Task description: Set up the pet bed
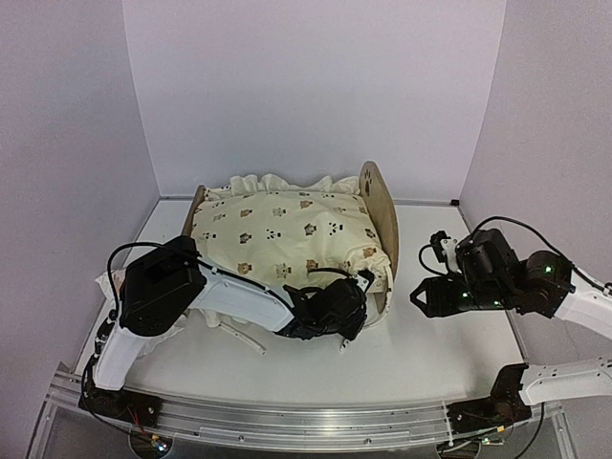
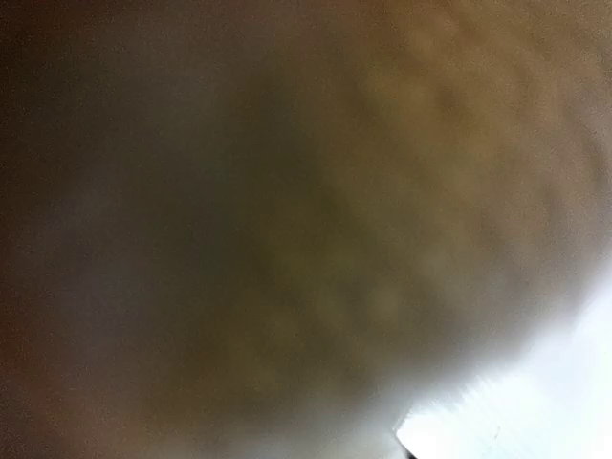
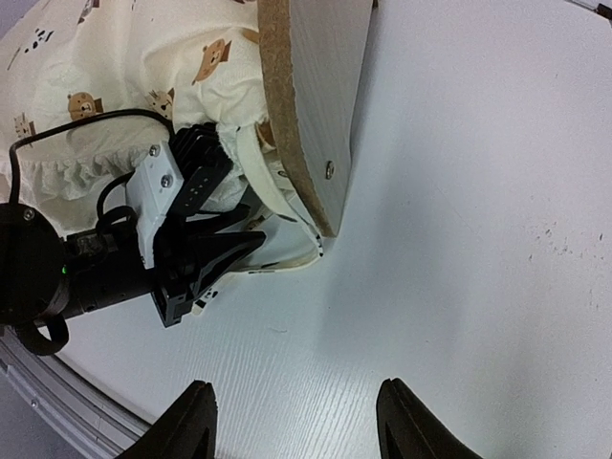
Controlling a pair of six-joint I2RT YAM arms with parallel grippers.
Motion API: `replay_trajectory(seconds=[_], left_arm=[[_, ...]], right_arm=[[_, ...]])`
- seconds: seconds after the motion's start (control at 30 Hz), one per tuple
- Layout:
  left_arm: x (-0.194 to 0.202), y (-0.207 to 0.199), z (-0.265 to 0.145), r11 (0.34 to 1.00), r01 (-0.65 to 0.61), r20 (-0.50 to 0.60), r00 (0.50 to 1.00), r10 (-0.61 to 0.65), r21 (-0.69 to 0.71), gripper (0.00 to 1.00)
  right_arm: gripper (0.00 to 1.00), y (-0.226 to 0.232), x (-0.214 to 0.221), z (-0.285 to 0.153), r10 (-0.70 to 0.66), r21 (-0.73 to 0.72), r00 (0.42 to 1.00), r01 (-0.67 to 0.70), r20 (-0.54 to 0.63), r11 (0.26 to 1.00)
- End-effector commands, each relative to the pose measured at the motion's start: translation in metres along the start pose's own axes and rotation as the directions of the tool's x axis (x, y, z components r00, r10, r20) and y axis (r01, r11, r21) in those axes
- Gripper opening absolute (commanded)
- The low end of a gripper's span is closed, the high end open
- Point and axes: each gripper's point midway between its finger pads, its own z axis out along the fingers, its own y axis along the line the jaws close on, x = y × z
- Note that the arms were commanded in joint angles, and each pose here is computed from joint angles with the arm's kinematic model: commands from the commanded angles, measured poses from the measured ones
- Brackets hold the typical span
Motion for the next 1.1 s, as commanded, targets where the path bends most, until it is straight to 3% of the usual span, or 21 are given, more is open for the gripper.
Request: replay_trajectory(seconds=[0.0,0.13,0.27,0.47,1.07], left_arm=[[0.021,0.006,-0.002,0.997,-0.012,-0.011,1.0,0.011,-0.073,0.33],[0.001,0.006,-0.021,0.993,-0.037,0.065,0.997,0.044,-0.112,0.37],[-0.024,0.009,-0.038,0.98,-0.136,0.117,0.981,0.154,-0.145,0.37],[-0.025,-0.002,-0.056,0.965,-0.241,0.142,0.957,0.254,-0.107,0.36],[0.019,-0.006,-0.017,0.988,-0.131,0.116,0.983,0.14,-0.077,0.34]], right_arm=[[0.58,0.004,-0.001,-0.006,-0.001,-0.033,1.0,0.001,0.008,0.999],[0.58,0.008,-0.015,-0.016,-0.009,-0.053,0.999,0.012,0.048,0.999],[0.58,0.011,-0.028,-0.027,-0.018,-0.061,0.996,0.024,0.092,0.998],[0.58,0.007,-0.028,-0.031,-0.008,-0.058,0.994,0.015,0.111,0.998],[0.57,-0.003,-0.004,-0.021,0.008,-0.039,0.999,-0.006,0.051,0.999]])
